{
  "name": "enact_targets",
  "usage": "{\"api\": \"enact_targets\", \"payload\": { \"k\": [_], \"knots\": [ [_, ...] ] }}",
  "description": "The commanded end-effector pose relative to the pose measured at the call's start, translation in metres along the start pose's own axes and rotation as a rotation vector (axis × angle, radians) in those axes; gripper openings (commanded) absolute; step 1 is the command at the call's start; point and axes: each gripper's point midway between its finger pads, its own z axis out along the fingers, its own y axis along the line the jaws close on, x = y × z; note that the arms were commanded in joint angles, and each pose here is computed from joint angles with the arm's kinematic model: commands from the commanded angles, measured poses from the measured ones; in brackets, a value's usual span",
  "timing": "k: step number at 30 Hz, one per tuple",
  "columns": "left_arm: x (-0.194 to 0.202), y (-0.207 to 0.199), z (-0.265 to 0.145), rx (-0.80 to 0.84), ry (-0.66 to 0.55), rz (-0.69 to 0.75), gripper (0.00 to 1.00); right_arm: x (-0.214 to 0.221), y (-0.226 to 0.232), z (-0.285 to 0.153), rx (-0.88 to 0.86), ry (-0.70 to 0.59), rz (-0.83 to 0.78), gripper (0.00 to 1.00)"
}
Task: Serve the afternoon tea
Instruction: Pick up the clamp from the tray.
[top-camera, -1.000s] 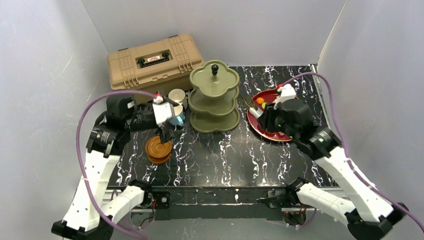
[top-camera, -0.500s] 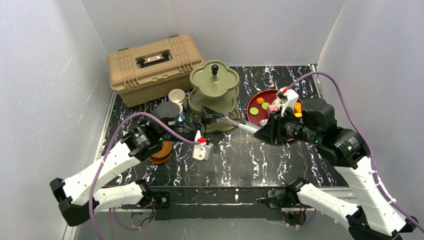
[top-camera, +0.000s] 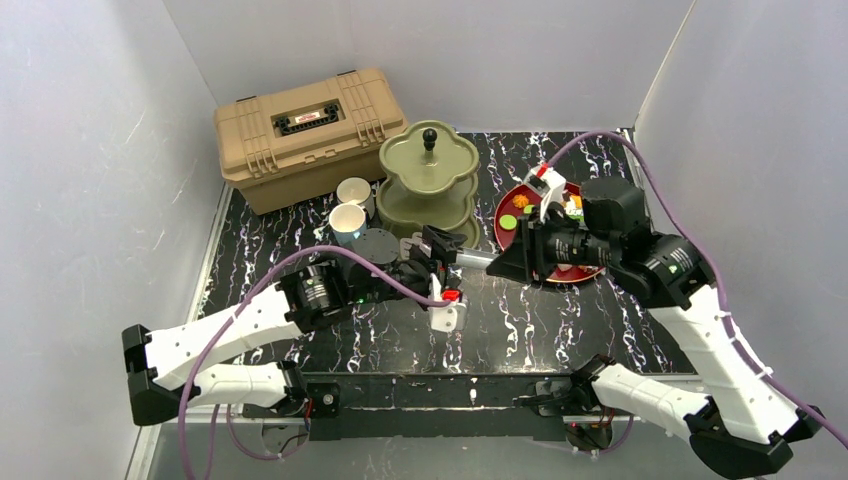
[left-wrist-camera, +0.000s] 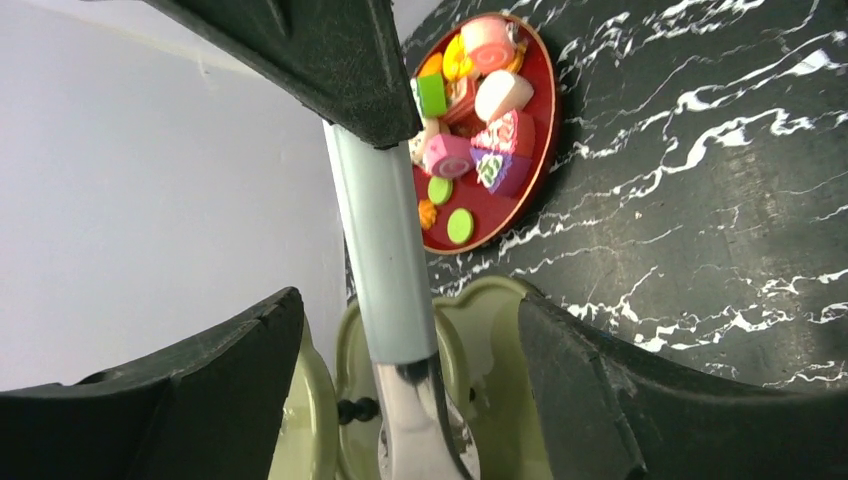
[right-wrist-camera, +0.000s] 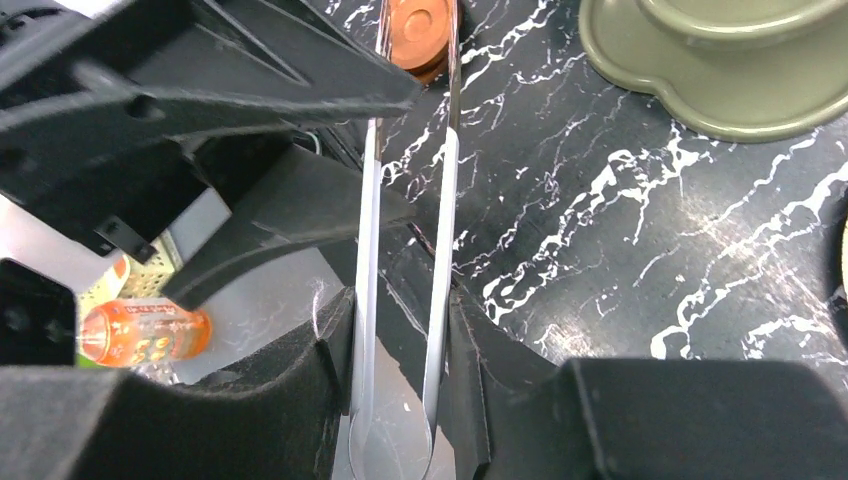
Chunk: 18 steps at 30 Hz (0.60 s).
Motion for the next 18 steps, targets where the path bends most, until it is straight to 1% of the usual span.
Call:
{"api": "enact_targets", "payload": {
  "k": [1, 4, 6, 7, 10, 11, 12, 15, 16, 18],
  "knots": [
    [0.019, 0.011, 0.002, -0.084, 0.114, -0.04, 0.72, -0.031, 0.03, -0.005, -0.131, -0.083, -0.083, 0.24],
    [0.031, 0.015, 0.0, -0.115, 0.173, -0.033, 0.58, -0.032, 0.031, -0.005, -0.135, -0.079, -0.086, 0.24],
    [0.035, 0.013, 0.0, -0.117, 0.186, -0.02, 0.51, -0.033, 0.032, -0.004, -0.138, -0.076, -0.087, 0.24],
    [0.035, 0.015, 0.0, -0.127, 0.186, -0.015, 0.5, -0.033, 0.032, -0.004, -0.14, -0.075, -0.087, 0.24],
    [0.032, 0.017, -0.002, -0.135, 0.176, -0.026, 0.52, -0.032, 0.03, -0.001, -0.136, -0.071, -0.082, 0.24],
    [0.032, 0.015, -0.002, -0.127, 0.174, -0.03, 0.5, -0.033, 0.031, 0.0, -0.142, -0.074, -0.081, 0.24],
    [0.032, 0.014, -0.001, -0.123, 0.172, -0.03, 0.47, -0.034, 0.032, 0.0, -0.151, -0.079, -0.079, 0.24],
    [0.032, 0.017, 0.002, -0.139, 0.173, -0.037, 0.28, -0.035, 0.033, 0.002, -0.159, -0.088, -0.072, 0.25],
    [0.032, 0.019, 0.002, -0.148, 0.174, -0.042, 0.24, -0.036, 0.032, 0.003, -0.156, -0.092, -0.07, 0.26],
    [0.031, 0.023, 0.002, -0.163, 0.172, -0.053, 0.18, -0.037, 0.03, 0.003, -0.144, -0.099, -0.064, 0.28]
  ]
}}
